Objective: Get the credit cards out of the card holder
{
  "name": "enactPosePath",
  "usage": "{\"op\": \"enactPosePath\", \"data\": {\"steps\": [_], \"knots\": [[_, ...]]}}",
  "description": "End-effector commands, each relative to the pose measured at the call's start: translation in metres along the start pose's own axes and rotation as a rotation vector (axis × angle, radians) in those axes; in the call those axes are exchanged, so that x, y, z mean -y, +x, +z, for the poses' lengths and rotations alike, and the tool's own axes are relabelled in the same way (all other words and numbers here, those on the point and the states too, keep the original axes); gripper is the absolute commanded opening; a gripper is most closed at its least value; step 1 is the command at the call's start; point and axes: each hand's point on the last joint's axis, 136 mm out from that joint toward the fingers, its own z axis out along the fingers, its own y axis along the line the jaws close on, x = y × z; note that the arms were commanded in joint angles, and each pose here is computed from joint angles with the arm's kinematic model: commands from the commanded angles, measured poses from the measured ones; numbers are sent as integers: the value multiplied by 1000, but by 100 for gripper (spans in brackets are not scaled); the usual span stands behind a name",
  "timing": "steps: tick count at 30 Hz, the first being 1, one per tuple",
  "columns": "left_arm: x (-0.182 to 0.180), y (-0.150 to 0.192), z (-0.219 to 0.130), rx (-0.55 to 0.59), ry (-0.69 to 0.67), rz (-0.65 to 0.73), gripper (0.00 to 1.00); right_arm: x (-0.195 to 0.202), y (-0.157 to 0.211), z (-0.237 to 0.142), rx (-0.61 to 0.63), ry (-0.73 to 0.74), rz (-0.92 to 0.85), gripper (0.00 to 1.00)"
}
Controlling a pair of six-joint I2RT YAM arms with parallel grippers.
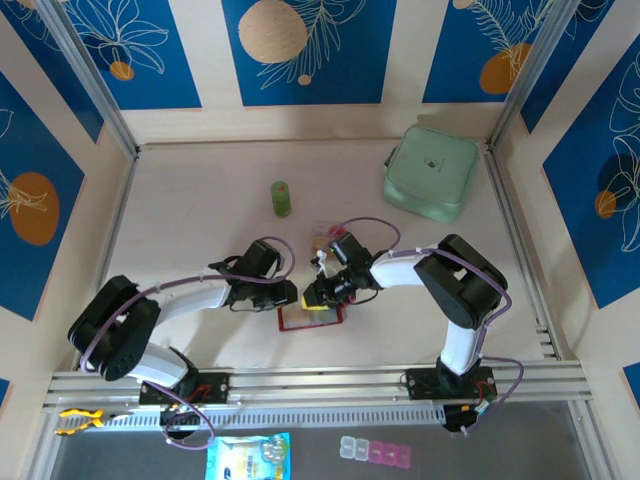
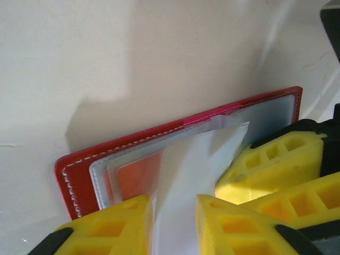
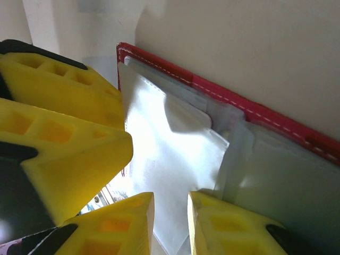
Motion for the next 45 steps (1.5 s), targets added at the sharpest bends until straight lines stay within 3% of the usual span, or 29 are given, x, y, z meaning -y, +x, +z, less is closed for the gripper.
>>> {"op": "enactPosePath", "data": {"steps": [1,9,17,26,35,45], "knots": [[7,9,1,-28,33,0,27,21,16,7,-43,36,75,25],[16,15,-9,-35,53,10,27,8,8,-4,17,28,77,27],[30,16,-15,-31,82,21,27,11,3,-32,87,128,89,28],[55,16,-9,-47,108,57,25,25,6,-68,147,233,113,29],[77,17,7,-73,125,93,26,30,11,-87,180,244,131,29],[91,17,24,-102,137,125,48,25,12,-93,186,237,132,29]]}}
